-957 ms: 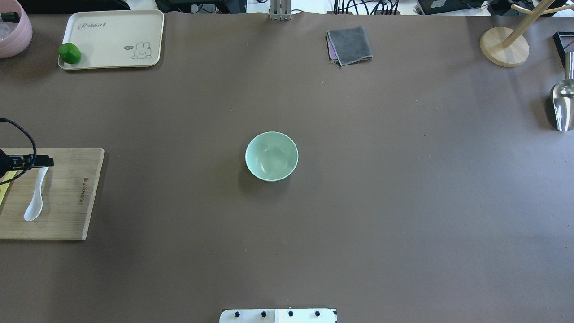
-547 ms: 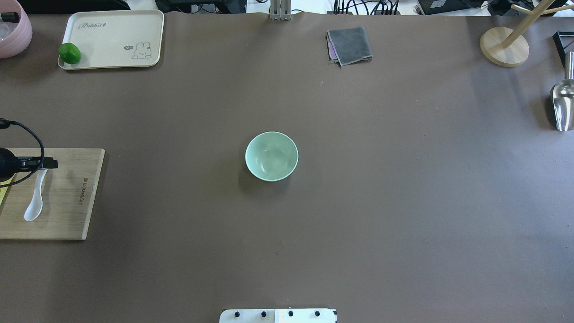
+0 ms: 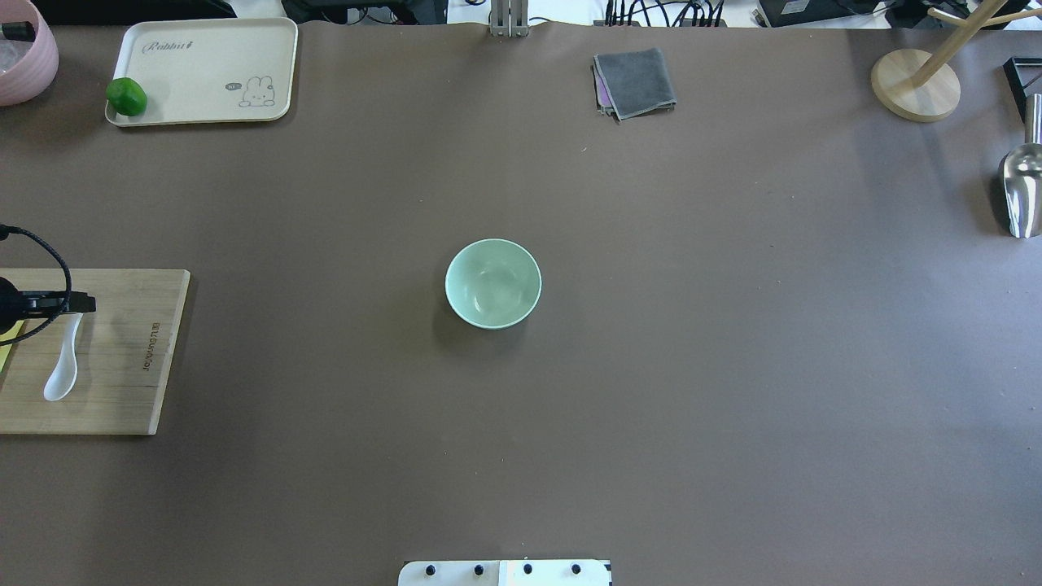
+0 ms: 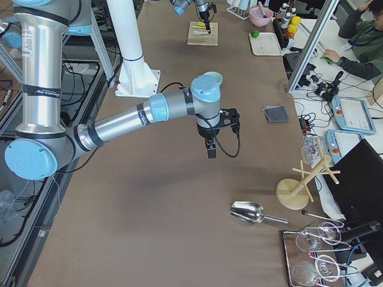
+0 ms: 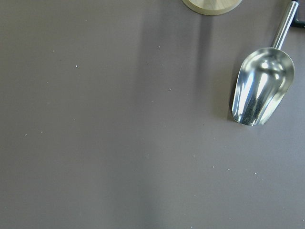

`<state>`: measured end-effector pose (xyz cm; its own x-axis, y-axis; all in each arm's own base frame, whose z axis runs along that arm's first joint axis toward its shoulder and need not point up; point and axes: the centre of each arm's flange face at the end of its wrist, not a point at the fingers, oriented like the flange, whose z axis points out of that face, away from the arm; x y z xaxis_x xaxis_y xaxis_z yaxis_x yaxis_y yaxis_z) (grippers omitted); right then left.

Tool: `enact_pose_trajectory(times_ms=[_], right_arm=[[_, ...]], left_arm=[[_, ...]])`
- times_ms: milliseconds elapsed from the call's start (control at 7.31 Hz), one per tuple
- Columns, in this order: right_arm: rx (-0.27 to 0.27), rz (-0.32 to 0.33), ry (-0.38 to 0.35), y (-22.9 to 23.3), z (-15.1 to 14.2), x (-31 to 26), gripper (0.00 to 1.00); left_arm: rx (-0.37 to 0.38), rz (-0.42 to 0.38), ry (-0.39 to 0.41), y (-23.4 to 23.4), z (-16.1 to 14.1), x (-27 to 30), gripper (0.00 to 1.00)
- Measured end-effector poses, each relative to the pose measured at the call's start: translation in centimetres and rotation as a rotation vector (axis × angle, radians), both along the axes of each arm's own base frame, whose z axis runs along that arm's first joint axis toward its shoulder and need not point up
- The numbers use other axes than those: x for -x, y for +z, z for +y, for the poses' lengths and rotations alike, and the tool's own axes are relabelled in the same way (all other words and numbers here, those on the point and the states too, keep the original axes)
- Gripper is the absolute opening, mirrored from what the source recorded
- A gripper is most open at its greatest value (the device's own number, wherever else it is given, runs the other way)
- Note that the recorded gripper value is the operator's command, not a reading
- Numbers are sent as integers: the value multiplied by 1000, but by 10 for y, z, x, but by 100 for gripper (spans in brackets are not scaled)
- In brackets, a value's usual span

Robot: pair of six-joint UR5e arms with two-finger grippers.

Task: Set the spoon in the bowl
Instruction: 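Lower the left gripper onto the white spoon on the cutting board and grasp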

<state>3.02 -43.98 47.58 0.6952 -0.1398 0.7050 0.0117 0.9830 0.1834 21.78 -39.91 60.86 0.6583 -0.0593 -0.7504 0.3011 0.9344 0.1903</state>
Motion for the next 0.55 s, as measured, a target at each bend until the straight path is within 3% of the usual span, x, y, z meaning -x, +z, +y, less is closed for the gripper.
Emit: enact_pose_trajectory(times_ms=[547], right_arm=[[9, 5, 2, 4, 3, -1, 100]], left_arm=[[1, 7, 10, 5, 8, -1, 48]])
